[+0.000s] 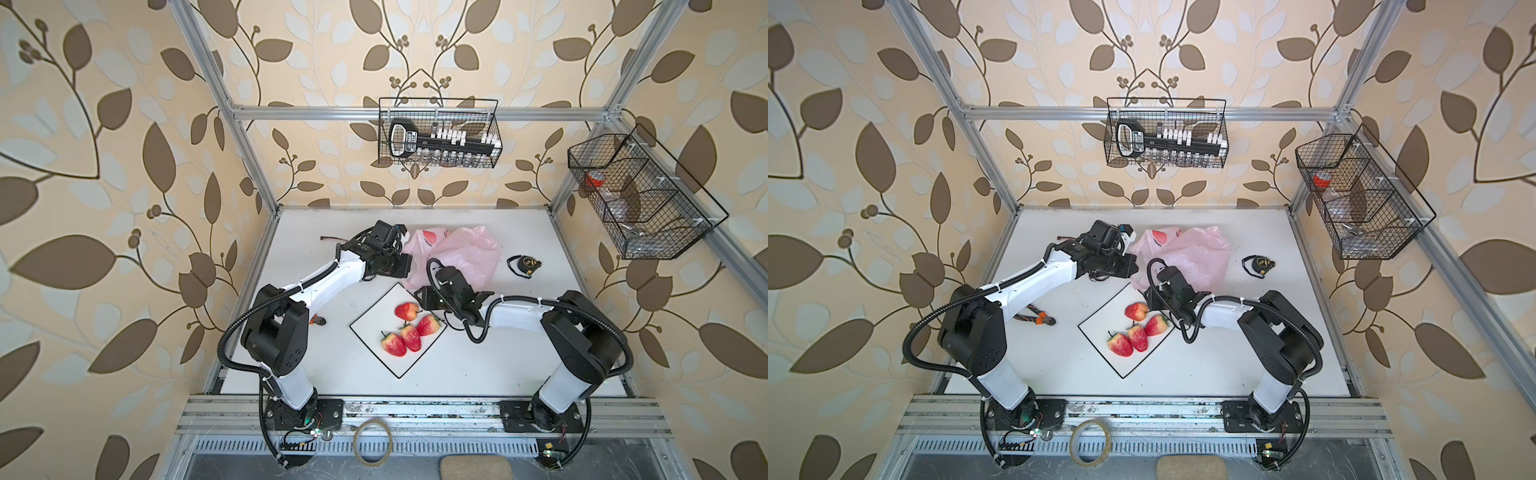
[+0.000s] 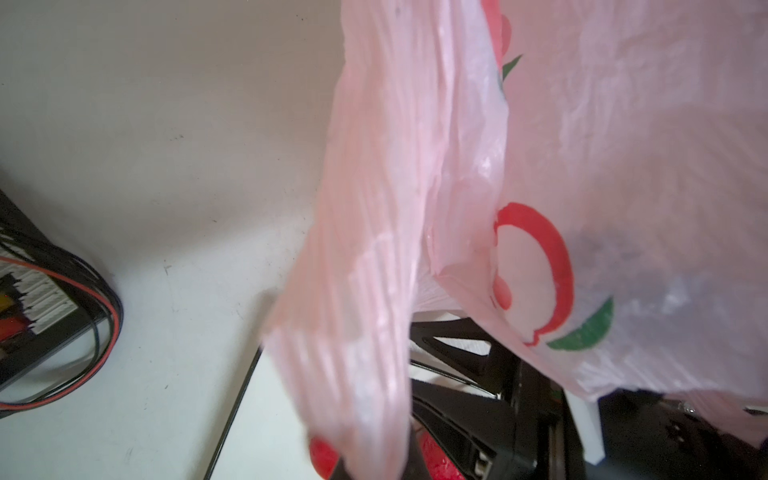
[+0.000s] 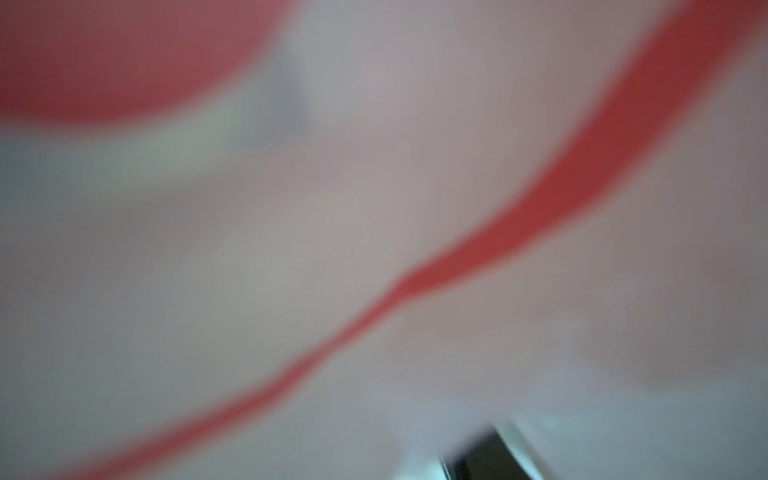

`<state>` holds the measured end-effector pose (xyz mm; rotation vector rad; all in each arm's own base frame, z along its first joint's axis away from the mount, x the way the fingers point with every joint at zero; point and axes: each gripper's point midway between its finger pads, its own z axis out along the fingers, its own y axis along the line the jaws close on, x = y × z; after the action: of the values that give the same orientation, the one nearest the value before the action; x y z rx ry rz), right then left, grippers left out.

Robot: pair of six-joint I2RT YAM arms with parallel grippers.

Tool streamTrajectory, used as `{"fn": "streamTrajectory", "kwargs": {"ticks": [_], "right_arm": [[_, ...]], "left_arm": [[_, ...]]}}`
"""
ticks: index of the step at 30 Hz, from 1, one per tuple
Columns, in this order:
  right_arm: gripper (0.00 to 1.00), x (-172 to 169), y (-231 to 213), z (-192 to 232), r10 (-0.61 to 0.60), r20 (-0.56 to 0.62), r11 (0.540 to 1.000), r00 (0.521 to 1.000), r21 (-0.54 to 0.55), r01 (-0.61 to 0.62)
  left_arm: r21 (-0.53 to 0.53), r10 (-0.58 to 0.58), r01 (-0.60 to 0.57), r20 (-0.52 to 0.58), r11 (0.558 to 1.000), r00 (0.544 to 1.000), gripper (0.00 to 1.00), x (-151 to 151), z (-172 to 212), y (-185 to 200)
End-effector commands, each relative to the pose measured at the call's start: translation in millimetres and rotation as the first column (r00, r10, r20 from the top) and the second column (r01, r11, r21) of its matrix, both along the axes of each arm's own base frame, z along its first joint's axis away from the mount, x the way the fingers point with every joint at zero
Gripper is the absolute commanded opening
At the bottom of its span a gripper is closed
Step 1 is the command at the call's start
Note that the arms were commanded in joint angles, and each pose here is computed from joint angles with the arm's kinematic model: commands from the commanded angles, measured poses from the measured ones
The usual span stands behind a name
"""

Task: Take the fake fruits out of the plastic bag
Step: 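Move the right gripper back over the bag mouth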

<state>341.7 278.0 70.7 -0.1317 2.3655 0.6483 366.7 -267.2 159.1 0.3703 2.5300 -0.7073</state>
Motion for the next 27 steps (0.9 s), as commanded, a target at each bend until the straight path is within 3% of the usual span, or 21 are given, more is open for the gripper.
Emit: {"fn": "streamTrajectory", "kwargs": {"ticks": [1,16,27], "right_arm": [[0.48,0,-5,31,-0.015,0.066,1.000,0.998,0.008,0.014],[0.49,-26,-36,154,0.026,0.360,0.995,0.933,0.075,-0.057],[0.47,-17,-71,195,-0.067,0.420,0.996,0.905,0.078,0.038]], "left_arm": [[-0.028,-0.007,0.008,0.045,1.000,0.999,0.00,-4,23,4],[-0.072,-0.025,0.029,0.056,0.997,0.998,0.00,-10,30,1],[-0.111,-0.066,0.073,0.069,0.991,0.995,0.00,-29,37,-1]]}}
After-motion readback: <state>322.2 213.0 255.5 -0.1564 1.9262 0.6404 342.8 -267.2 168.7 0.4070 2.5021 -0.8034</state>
